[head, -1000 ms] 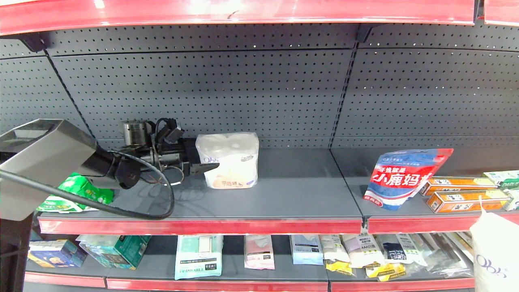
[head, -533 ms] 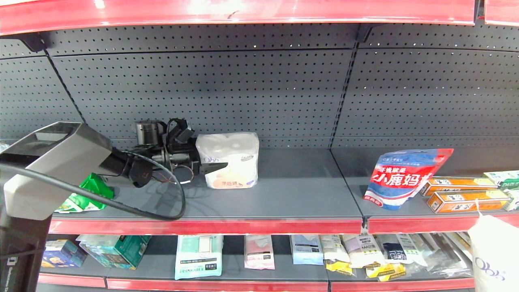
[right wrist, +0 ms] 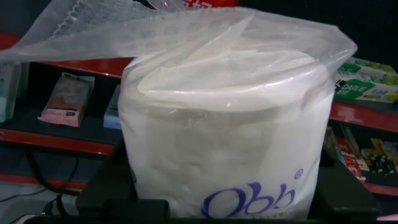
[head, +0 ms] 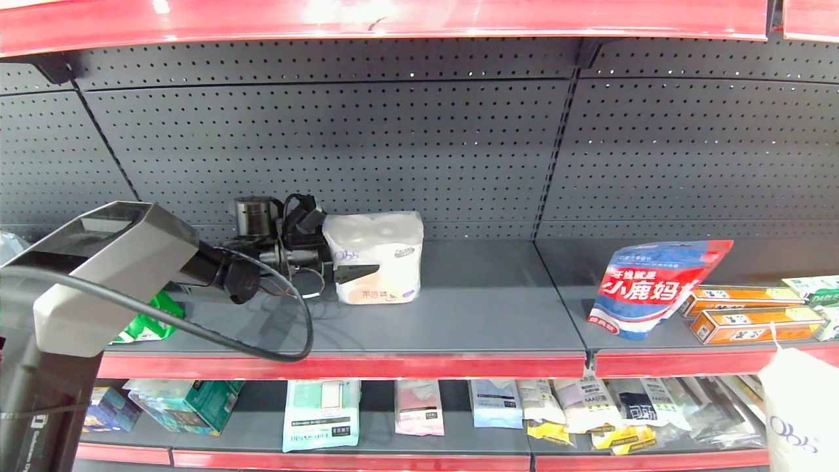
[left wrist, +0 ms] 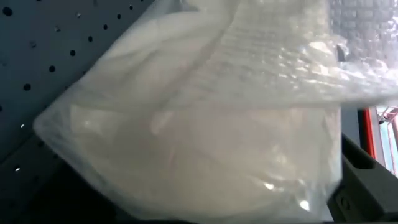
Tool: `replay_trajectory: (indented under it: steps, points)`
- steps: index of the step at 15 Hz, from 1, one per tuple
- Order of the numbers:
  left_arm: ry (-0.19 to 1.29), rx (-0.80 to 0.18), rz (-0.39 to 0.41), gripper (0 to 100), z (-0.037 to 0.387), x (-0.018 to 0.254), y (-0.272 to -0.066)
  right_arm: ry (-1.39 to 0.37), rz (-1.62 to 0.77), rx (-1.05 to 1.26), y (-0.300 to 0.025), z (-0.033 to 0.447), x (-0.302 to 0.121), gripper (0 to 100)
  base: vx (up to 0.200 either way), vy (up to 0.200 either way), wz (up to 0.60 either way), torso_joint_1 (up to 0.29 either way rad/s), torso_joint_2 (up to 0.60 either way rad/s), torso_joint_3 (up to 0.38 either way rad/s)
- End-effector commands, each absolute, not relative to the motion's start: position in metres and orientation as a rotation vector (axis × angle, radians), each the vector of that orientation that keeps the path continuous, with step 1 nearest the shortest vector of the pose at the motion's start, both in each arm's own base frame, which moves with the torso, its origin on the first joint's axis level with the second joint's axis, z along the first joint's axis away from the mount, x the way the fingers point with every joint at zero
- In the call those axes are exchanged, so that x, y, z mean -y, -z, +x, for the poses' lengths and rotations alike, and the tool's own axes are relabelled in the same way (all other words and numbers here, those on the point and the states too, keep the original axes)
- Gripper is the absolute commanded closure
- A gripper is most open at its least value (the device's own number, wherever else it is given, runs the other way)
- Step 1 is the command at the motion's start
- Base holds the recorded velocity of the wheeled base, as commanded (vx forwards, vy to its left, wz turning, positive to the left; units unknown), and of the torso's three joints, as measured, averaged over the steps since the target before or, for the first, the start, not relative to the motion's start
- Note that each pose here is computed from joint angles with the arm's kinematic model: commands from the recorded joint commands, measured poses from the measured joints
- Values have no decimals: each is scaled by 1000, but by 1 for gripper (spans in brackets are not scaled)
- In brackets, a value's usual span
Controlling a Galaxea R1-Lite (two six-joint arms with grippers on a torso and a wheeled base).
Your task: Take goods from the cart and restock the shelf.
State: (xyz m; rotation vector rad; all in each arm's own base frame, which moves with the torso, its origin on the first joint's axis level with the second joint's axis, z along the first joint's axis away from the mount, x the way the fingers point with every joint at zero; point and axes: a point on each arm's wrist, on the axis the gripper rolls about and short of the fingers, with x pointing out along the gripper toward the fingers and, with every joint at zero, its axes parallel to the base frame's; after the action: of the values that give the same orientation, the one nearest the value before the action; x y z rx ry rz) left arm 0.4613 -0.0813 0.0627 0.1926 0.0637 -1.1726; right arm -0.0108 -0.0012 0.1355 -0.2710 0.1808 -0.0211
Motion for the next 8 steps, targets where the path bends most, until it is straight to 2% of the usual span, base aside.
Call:
replay_trajectory:
  steps: [1, 3, 4, 8]
  points:
    - [1178, -67, 185, 0, 461, 84, -63, 22, -271, -181, -136, -11, 1, 100, 0, 0, 0, 0, 0, 0]
    - [1182, -70, 179, 0, 461, 86, -63, 22, -271, -181, -136, -11, 1, 100, 0, 0, 0, 0, 0, 0]
    - [1181, -69, 180, 100, 461, 86, -63, 22, -271, -183, -135, -11, 1, 100, 0, 0, 0, 0, 0, 0]
    - [1180, -91, 162, 100, 458, 85, -61, 21, -271, -189, -134, -10, 1, 100, 0, 0, 0, 0, 0, 0]
